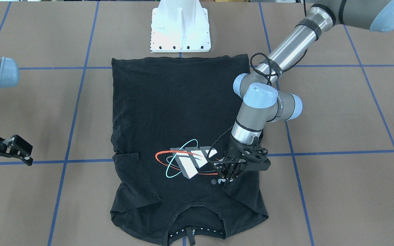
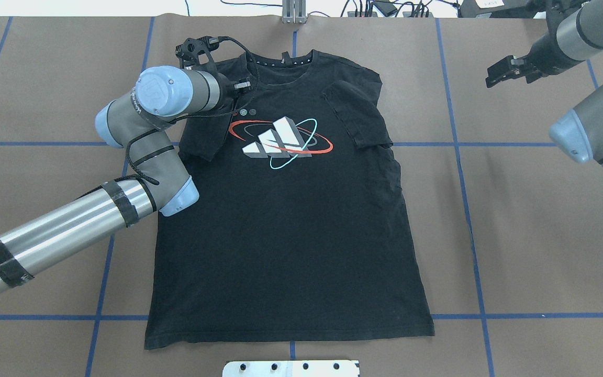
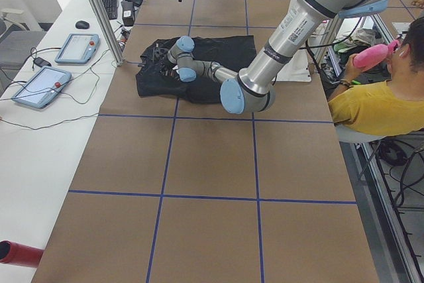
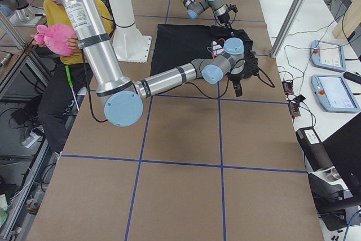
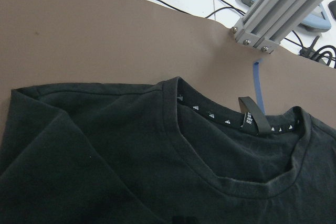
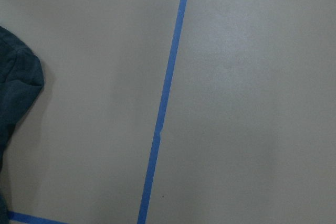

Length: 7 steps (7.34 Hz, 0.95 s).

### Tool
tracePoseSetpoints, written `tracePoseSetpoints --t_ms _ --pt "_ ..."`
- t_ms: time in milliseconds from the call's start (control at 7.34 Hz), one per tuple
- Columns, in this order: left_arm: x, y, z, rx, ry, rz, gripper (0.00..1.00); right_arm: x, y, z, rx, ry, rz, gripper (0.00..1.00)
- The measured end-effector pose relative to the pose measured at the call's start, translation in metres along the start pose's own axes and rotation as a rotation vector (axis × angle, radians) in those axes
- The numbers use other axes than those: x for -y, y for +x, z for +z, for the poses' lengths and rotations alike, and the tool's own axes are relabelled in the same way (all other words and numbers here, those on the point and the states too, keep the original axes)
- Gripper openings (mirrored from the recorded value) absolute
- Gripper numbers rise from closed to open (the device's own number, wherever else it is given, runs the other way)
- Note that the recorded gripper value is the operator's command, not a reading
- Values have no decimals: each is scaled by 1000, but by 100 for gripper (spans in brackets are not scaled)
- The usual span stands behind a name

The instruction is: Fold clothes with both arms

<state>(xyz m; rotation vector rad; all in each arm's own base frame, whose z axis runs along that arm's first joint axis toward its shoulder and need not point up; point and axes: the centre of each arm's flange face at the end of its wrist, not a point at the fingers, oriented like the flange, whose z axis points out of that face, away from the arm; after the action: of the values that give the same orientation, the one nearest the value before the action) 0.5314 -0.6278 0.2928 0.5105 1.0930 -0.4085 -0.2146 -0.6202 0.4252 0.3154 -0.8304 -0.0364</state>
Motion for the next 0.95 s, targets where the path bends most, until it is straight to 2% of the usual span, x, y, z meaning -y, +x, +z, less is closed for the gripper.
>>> tracePoseSetpoints --t_ms 136,273,545,681,954 --pt "1 0 1 1 1 3 100 0 0 0 0 0 0 100" --pt "4 0 0 -4 5 24 100 0 -1 0 1 0 0 100" --pt "20 5 -24 -45 20 130 100 1 -4 -4 6 6 2 100" --pt "28 -7 -48 -79 14 193 100 1 -8 -9 13 14 14 100" --pt "26 -42 -118 -173 -30 256 100 -7 -22 -25 37 35 81 100"
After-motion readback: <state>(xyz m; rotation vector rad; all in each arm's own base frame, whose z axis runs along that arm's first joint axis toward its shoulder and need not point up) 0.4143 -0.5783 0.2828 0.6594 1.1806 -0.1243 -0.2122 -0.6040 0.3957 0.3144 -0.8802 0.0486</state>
